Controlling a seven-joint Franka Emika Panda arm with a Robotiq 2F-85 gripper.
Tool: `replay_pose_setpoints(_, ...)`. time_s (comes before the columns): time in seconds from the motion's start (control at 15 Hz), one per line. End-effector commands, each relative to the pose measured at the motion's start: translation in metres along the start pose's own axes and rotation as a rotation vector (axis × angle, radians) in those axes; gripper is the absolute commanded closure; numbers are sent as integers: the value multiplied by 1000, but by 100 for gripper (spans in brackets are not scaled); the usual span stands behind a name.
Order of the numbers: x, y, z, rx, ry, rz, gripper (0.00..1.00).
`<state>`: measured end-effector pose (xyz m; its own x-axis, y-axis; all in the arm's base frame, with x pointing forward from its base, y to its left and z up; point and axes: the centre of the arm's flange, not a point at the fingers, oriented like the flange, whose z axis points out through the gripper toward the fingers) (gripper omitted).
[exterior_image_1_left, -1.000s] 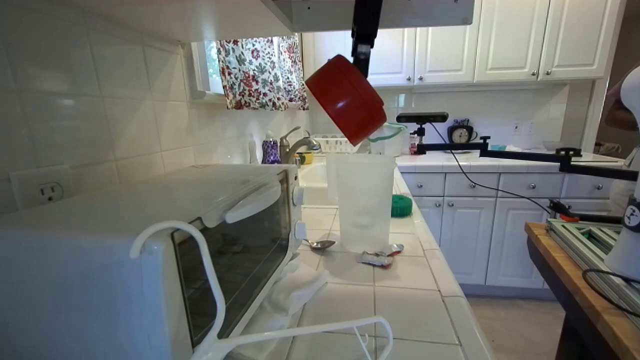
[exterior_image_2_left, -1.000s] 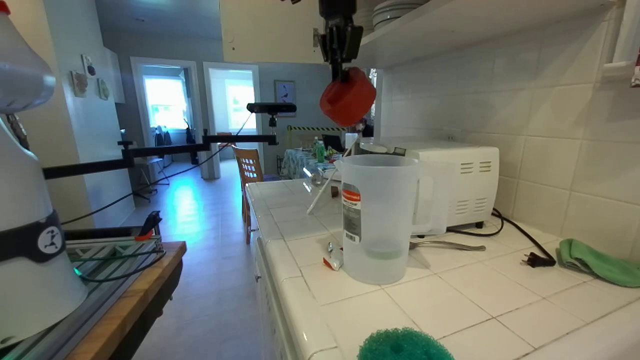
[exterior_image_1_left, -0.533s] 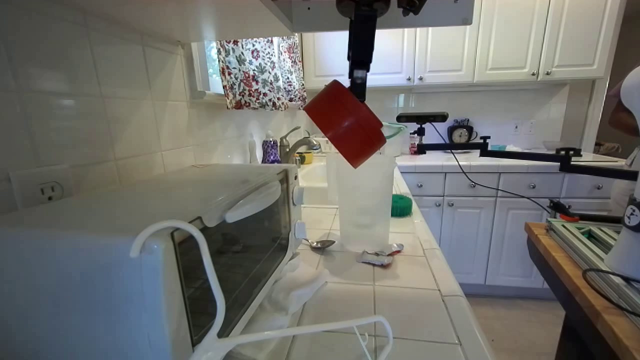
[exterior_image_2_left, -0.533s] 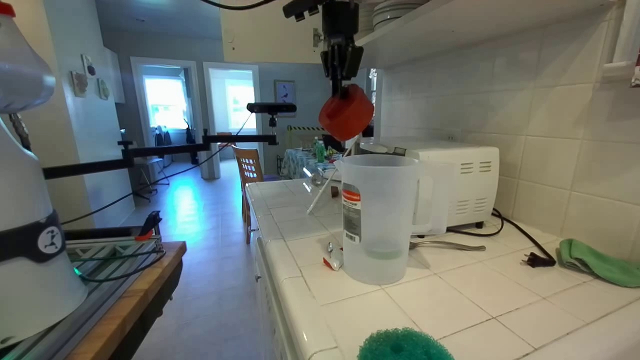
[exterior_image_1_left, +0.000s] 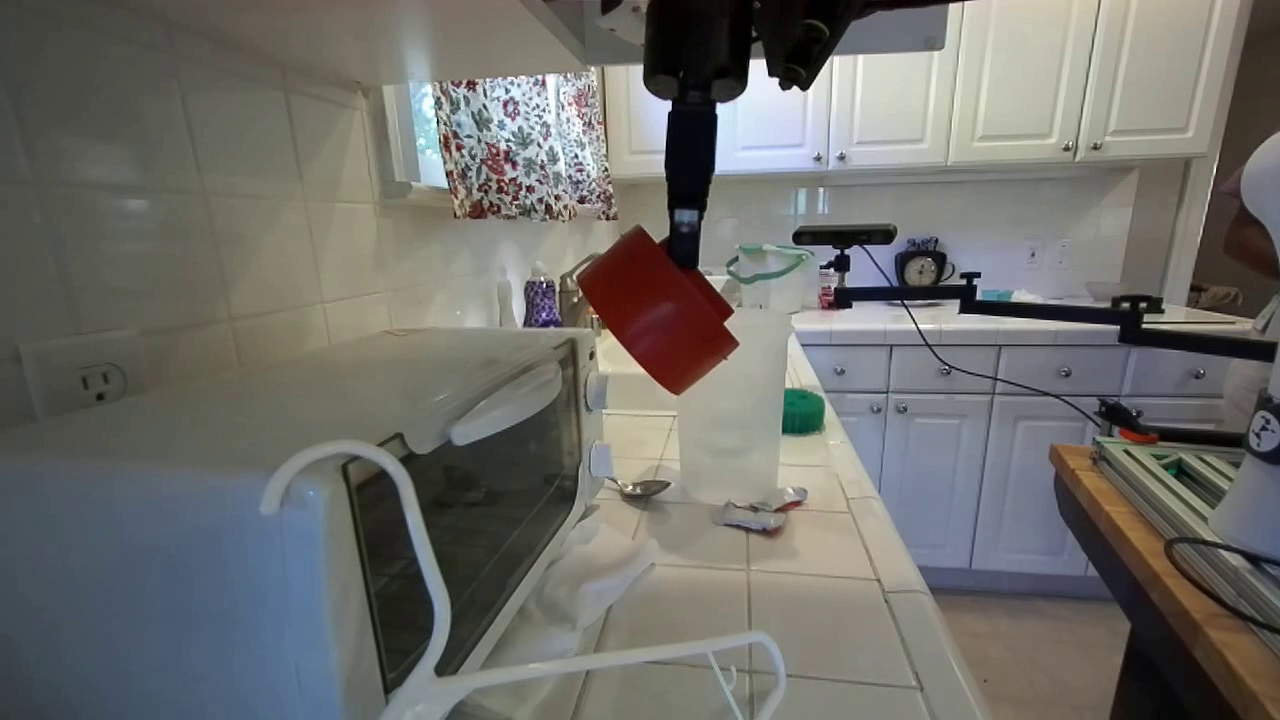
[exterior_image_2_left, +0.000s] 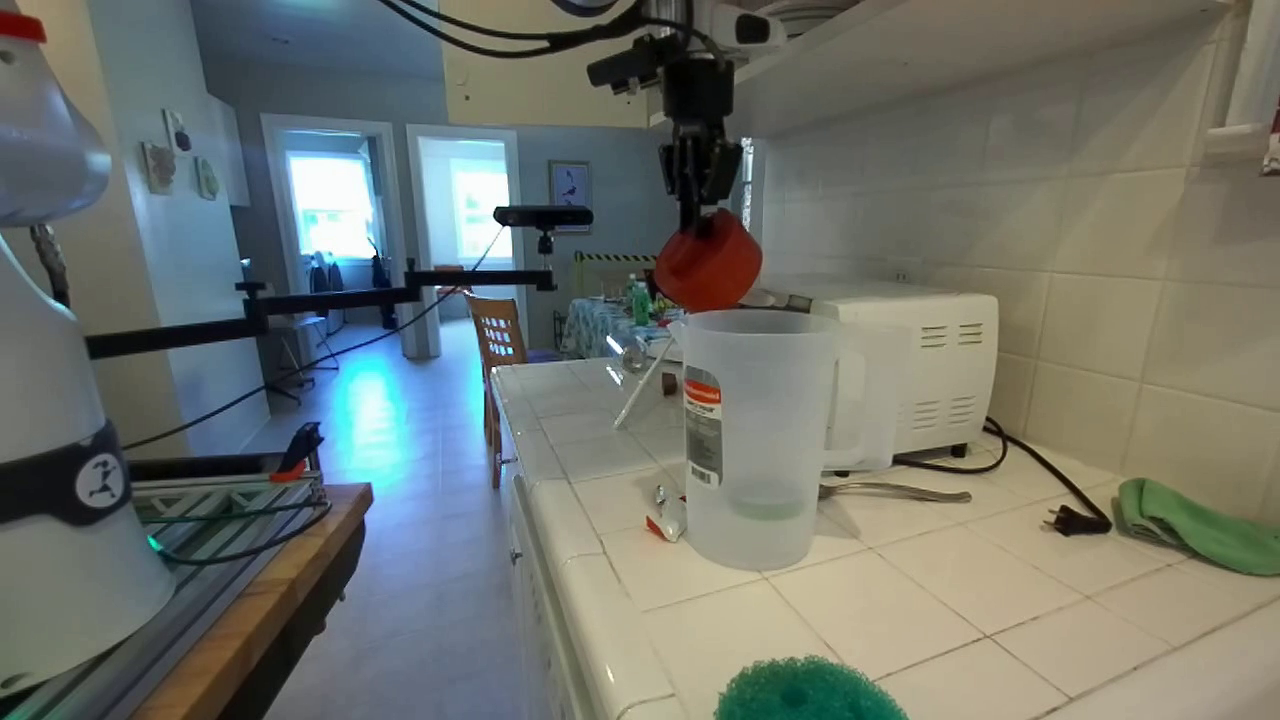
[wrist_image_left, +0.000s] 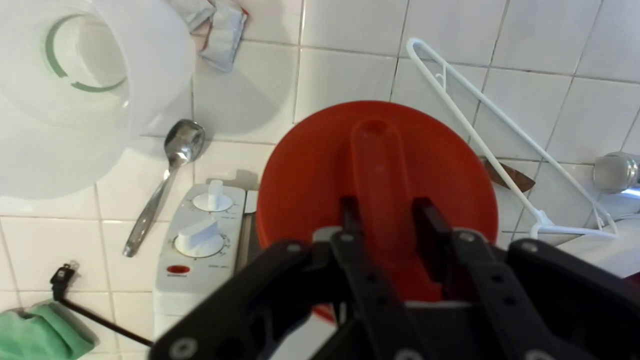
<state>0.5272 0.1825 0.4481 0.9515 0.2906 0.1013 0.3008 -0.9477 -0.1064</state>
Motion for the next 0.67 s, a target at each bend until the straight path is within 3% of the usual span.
replay_pose_setpoints(0.0, 4, -3, 11, -12, 8, 5, 92)
replay_pose_setpoints(0.6, 11, -25, 46, -20, -35, -23, 92)
